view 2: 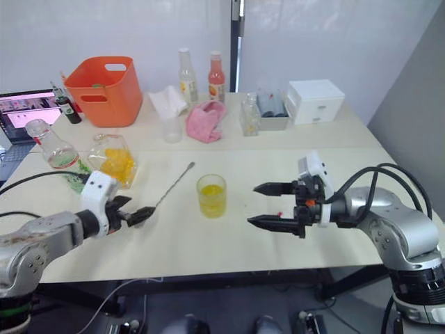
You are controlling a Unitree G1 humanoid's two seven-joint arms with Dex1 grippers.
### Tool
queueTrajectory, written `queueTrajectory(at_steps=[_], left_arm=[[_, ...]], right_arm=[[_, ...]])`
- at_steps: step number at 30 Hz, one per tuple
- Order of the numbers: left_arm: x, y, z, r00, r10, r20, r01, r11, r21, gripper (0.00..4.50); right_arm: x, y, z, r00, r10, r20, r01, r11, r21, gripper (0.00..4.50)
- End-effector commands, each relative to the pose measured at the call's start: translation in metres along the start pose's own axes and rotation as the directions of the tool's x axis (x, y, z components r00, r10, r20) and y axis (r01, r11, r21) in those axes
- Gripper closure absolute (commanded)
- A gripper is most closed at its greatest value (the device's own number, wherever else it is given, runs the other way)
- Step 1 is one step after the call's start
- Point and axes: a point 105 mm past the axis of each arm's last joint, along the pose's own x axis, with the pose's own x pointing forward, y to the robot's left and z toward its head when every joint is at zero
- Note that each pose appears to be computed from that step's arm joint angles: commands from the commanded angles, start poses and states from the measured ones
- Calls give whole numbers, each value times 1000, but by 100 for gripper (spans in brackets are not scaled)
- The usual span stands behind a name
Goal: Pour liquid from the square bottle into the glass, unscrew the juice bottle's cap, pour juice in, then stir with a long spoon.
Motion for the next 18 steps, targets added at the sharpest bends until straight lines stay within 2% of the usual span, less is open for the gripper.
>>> queueTrajectory(at_steps=[1, 9, 10, 18], left_arm=[[15, -2, -5, 996, 36, -86, -33, 999, 31, 6], [43, -10, -13, 987, 40, -159, -36, 999, 30, 6], [45, -11, -15, 985, 38, -171, -33, 999, 35, 64], [45, -16, -25, 977, -4, -211, 5, 1000, 0, 326]], right_arm=[[3, 6, 10, 999, 31, 22, -30, 999, -35, 0], [5, 9, 11, 999, 14, 45, -13, 999, -35, 0], [5, 9, 11, 999, 12, 46, -10, 999, -35, 0], [5, 9, 12, 999, -5, 51, 7, 999, -44, 0]])
